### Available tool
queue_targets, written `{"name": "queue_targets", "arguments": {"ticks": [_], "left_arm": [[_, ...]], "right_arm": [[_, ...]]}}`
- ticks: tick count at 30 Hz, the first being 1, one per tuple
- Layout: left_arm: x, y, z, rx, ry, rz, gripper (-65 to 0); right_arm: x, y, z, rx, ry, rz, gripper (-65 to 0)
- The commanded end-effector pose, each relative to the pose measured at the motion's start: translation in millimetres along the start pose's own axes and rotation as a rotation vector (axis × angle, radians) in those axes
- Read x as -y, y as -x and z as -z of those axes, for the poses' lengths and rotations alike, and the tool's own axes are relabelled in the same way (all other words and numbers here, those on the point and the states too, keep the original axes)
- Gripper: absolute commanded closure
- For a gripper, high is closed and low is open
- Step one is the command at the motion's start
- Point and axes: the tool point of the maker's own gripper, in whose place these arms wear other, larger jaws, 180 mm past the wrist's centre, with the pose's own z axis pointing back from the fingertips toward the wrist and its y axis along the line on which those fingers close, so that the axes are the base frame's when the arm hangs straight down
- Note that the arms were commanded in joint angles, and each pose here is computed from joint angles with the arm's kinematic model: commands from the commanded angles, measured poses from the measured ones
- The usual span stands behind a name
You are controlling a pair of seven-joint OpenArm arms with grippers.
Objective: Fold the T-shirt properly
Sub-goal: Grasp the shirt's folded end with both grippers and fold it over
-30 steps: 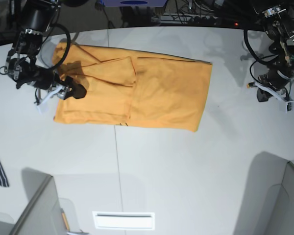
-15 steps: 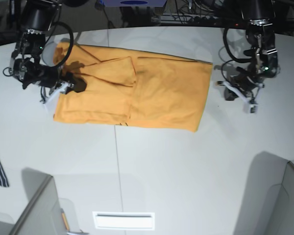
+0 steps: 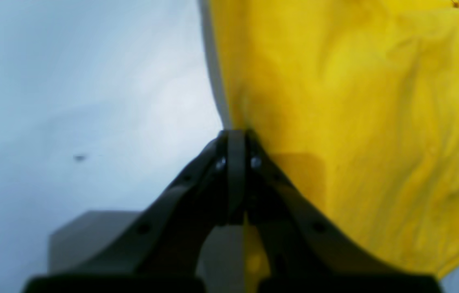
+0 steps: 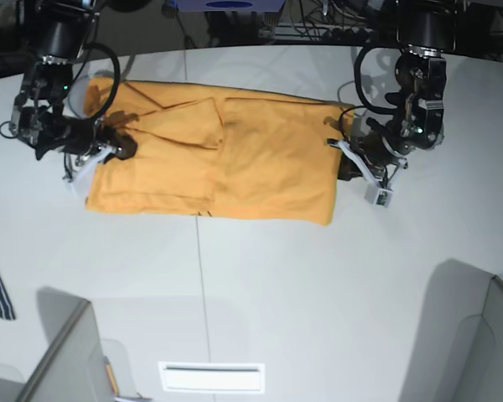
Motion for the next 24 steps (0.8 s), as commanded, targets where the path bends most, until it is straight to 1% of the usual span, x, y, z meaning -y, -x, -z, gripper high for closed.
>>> {"name": "queue_targets", "arguments": {"ticks": [1,2,3,5,7,10,12,14,20,24], "left_arm": [[5,7,2,-0.045,0.006,0.03,0.0],[11,10,4,-0.056,0.02,0.039,0.0],[18,14,7,-0.068,0.036,0.052,0.0],[26,19,10,-0.085,0.052,0.065,0.0],[26,20,12,-0.09,0.032,0.046,0.0],[25,21,13,-0.094,0.022,0.037,0.0],[26,21,13,-0.093,0.024,0.036,0.0],[31,15,16,-0.082,0.033,0.037,0.0],[44,8,22,-0.063,0.059,0.02,0.0],[48,8,23,-0.061,0.065,0.014,0.0]], "right_arm": [[-6,-18,-8,0.047,-0.009,-0.027,0.0],[-7,-20,-10,0.054,-0.006,-0.037,0.0],[-7,-23,-13,0.063,0.016,-0.059,0.0],[-10,-34,-24,0.097,0.092,-0.103,0.0],[-15,-44,-34,0.136,0.152,-0.124,0.0],[-36,-49,-43,0.146,0.195,-0.218,0.0],[-58,-50,-46,0.16,0.195,-0.274,0.0],[-77,-50,-46,0.173,0.195,-0.296,0.0],[-128,-35,-32,0.16,0.144,-0.288,0.0],[-151,-25,-24,0.141,0.116,-0.269,0.0]]}}
